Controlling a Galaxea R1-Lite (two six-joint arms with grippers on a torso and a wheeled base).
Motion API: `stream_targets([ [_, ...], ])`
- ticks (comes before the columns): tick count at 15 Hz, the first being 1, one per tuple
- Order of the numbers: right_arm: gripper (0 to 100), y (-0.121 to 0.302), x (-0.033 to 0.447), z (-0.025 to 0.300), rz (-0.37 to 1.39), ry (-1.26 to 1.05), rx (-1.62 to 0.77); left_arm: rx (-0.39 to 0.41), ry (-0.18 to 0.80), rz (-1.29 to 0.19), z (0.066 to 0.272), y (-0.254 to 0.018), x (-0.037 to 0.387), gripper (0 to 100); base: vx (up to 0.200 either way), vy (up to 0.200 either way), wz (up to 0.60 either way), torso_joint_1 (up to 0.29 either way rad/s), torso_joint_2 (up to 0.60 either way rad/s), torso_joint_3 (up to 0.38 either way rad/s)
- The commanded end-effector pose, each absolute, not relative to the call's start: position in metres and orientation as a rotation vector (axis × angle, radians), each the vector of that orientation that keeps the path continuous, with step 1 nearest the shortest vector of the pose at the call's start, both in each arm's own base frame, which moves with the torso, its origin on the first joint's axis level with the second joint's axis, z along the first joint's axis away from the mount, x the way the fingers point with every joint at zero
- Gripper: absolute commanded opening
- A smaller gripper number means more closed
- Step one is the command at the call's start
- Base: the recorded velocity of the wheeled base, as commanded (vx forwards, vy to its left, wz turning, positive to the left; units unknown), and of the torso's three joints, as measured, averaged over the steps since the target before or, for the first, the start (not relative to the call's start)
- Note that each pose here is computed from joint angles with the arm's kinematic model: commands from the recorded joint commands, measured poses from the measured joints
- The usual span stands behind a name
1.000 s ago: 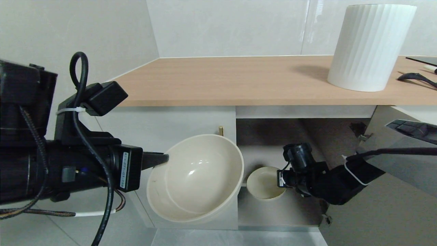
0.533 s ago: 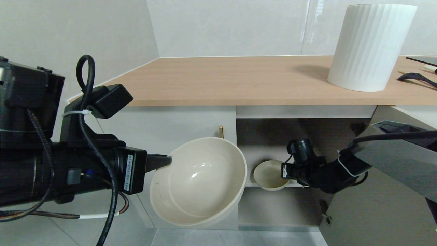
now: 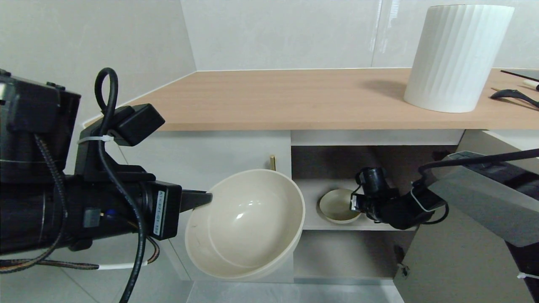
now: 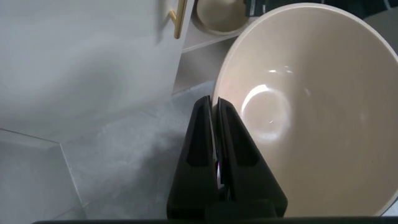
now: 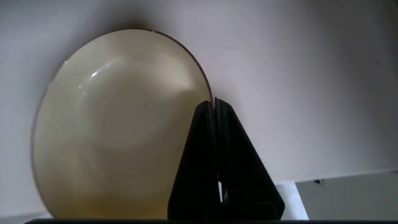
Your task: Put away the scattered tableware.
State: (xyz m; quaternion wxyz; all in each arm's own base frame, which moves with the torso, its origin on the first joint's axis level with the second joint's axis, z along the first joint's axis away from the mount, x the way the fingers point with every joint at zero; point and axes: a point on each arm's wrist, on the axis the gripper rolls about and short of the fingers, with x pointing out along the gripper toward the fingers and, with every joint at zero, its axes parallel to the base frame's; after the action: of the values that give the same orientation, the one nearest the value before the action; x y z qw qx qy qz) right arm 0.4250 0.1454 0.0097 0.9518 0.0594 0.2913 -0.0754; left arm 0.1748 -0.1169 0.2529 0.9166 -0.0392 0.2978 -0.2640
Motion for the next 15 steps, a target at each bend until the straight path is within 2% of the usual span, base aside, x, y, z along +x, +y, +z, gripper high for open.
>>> stream_targets([
  [1,0,0.1433,0.4303,0.0032,-0.166,0.594,0.119,-0.081,0.615,-0.542,0.2525,-0.1171,0.1752,0,0.0,0.0,0.0,0.0,0.0,0.0],
  [14,0,0.1411,0.4365,0.0006,-0.196,0.579,0.116,-0.078,0.613,-0.536,0.2525,-0.117,0.1753,0,0.0,0.0,0.0,0.0,0.0,0.0],
  [15,100,0.1413,0.4371,0.0006,-0.196,0.577,0.116,-0.078,0.611,-0.534,0.2529,-0.1167,0.1749,0,0.0,0.0,0.0,0.0,0.0,0.0],
])
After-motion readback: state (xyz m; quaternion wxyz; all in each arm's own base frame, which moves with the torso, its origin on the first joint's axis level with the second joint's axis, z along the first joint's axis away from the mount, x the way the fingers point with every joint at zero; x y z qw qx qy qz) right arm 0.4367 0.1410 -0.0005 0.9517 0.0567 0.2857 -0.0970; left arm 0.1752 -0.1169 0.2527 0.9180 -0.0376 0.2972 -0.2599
